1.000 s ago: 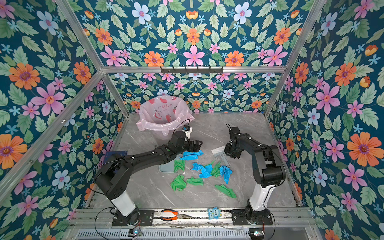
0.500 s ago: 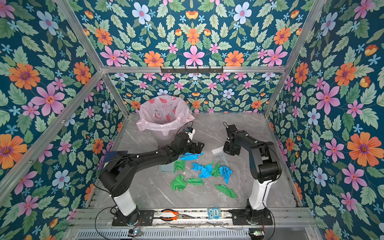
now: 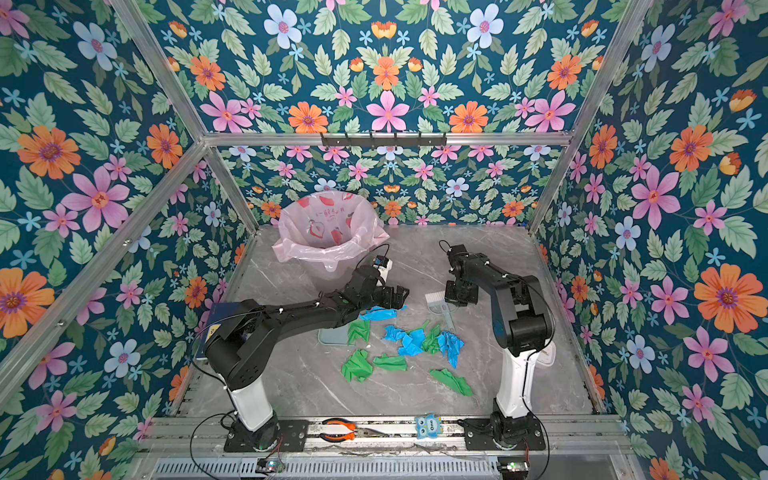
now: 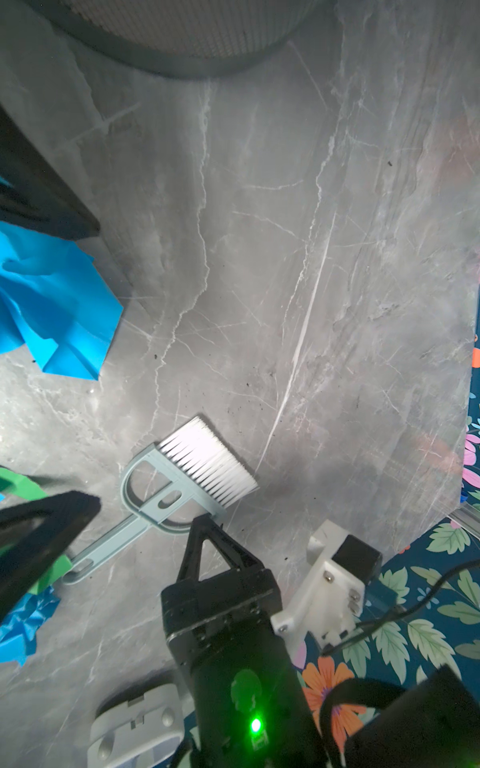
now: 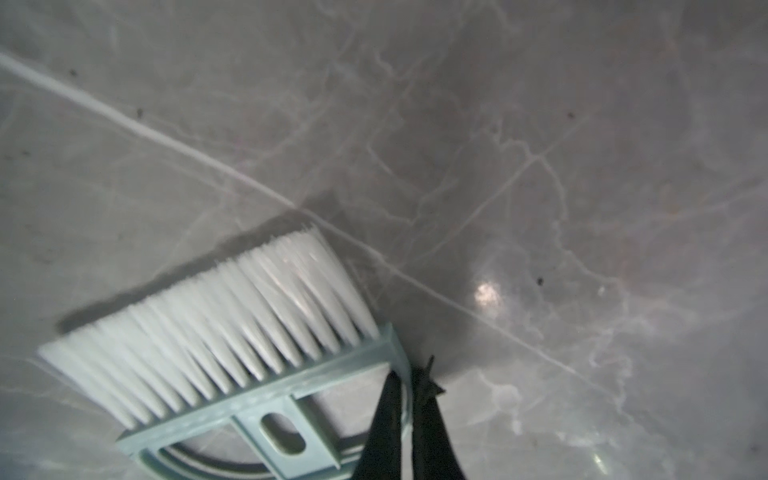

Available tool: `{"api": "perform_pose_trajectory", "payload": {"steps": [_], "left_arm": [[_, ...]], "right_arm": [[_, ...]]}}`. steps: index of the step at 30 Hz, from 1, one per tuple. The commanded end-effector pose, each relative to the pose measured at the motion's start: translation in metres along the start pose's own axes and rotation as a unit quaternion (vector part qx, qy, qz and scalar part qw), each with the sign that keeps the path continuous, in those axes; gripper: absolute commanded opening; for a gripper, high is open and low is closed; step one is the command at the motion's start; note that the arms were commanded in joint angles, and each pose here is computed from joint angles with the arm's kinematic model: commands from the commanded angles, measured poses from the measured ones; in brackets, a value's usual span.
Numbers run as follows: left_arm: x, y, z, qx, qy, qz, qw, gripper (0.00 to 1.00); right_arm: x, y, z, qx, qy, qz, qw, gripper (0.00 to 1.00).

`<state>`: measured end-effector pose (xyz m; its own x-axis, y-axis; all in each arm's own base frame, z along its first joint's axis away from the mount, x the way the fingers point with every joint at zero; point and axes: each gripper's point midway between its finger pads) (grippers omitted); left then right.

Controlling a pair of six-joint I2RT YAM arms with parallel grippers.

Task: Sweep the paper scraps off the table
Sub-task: 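Close the right gripper on the brush handle and lift it, then carry the brush toward the left gripper and let the left gripper grasp its bristle head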

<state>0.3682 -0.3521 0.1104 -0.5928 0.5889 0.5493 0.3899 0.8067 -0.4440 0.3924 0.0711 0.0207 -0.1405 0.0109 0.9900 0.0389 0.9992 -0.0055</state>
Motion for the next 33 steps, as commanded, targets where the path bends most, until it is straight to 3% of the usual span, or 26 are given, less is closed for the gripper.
{"api": "perform_pose_trajectory", "payload": {"steps": [1, 4, 9, 20, 33], "left_arm": [[-0.002, -0.002, -0.002, -0.008, -0.004, 0.005, 1.0, 0.97], [-0.003, -0.001, 0.0, -0.008, -0.001, 0.005, 1.0, 0.97], [-0.004, 0.0, 0.003, -0.011, 0.002, 0.005, 1.0, 0.97], [-0.01, 0.0, 0.009, -0.026, 0.012, 0.009, 1.0, 0.97], [-0.017, -0.011, 0.016, -0.032, 0.03, 0.067, 0.997, 0.99]], "right_arm": [[-0.001, -0.005, -0.021, 0.045, -0.029, 0.033, 0.998, 0.05], [0.003, -0.001, -0.036, 0.095, -0.042, 0.051, 0.993, 0.0], [0.006, 0.01, -0.057, 0.174, -0.066, 0.074, 0.98, 0.0], [0.015, 0.044, -0.073, 0.275, -0.135, 0.0, 0.952, 0.0], [0.034, 0.071, -0.06, 0.308, -0.144, -0.105, 0.935, 0.0]]}}
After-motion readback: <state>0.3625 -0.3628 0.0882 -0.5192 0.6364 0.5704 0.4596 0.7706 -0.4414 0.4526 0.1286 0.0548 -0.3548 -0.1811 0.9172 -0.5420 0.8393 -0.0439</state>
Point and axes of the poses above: each gripper's point midway between its finger pads, its own x axis back along the fingers, its own y axis along the line the jaws close on, z = x × y, and after that the axes turned 9 degrees about x, right-handed
